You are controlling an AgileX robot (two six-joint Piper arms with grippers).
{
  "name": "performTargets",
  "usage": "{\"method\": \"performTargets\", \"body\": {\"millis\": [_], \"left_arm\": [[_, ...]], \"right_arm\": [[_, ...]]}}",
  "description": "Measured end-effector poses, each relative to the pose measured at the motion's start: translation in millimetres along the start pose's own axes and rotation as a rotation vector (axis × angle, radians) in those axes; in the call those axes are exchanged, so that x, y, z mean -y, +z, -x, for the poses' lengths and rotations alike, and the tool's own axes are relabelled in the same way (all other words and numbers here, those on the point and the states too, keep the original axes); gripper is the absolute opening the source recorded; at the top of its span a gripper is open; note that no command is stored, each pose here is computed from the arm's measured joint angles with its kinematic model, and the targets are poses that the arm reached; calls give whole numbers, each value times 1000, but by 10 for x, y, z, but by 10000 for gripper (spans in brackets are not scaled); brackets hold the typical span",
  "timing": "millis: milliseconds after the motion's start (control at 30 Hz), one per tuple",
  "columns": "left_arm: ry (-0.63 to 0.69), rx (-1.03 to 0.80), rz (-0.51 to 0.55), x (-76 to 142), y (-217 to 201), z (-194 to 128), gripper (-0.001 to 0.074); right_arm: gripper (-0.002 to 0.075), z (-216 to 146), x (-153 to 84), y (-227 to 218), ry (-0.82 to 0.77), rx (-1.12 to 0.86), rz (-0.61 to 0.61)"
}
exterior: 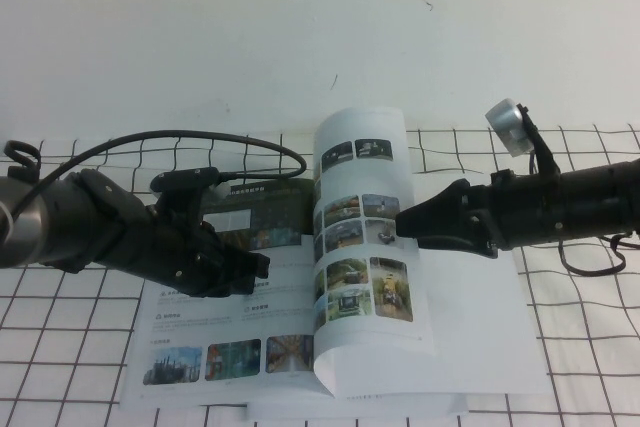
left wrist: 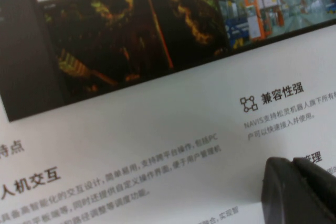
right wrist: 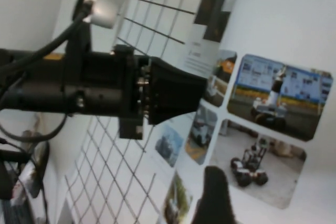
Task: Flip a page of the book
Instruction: Open the closed book
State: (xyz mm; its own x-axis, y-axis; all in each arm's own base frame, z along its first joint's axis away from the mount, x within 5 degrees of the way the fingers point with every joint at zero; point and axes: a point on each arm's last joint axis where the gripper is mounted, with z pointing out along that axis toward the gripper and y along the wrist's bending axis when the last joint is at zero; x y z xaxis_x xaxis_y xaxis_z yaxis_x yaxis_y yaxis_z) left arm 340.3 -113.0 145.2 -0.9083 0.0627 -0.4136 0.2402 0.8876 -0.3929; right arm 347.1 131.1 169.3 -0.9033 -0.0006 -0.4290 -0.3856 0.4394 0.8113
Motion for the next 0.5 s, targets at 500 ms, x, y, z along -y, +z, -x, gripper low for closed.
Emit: {"method": "performTargets", "body": {"millis": [500], "left_arm": [[0,0,0,0,0,0,-3]], "right_arm": [[503,76,-197,-25,12,83,219]]}}
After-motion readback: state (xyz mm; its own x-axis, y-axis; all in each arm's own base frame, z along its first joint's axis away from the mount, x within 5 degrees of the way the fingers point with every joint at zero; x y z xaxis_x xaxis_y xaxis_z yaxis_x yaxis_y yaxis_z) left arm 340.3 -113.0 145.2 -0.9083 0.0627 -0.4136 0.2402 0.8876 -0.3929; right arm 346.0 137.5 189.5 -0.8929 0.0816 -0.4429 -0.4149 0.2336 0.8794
